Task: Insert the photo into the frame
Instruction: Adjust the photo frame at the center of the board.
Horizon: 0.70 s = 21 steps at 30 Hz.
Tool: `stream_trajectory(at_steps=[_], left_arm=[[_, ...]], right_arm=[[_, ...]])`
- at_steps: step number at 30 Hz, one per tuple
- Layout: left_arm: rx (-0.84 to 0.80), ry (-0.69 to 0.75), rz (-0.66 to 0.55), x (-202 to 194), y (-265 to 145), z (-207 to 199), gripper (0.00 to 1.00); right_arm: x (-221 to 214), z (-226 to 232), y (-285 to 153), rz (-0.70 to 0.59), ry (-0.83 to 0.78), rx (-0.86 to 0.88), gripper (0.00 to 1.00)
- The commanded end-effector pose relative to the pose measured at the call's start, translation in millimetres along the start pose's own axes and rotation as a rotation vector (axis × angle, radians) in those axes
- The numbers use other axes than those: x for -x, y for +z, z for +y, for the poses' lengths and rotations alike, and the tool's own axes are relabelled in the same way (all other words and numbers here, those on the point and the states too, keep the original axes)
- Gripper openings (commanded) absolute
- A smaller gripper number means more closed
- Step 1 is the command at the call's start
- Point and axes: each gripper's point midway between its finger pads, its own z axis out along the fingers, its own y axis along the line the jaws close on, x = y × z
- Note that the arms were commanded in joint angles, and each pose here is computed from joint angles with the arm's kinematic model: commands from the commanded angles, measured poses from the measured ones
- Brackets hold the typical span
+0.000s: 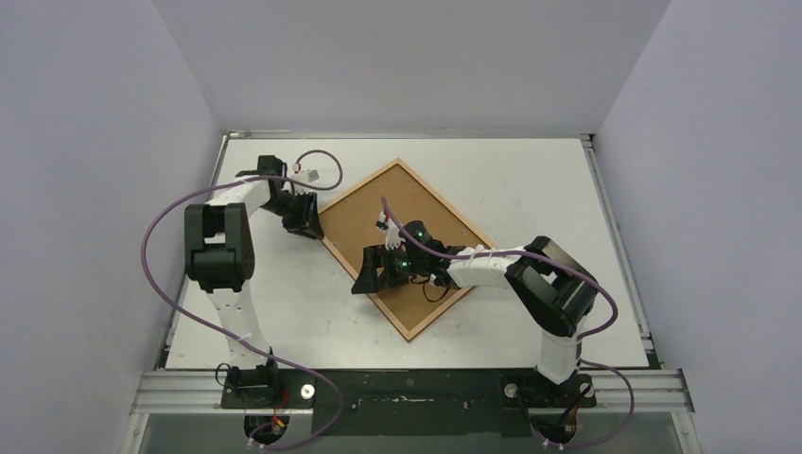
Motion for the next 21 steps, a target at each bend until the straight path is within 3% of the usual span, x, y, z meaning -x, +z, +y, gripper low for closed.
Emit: stream_trajectory(at_steps=[1,21], left_arm=[[-0.011,0.034,-0.053,13,-8,-9,0.29],[0.029,0.050,-0.050,22,12,-11,0.28]], right_arm=[[-3,6,3,0.024,-0.033,0.027,0.90],[-23,18,6,0.120,-0.062,0.086,0.88]])
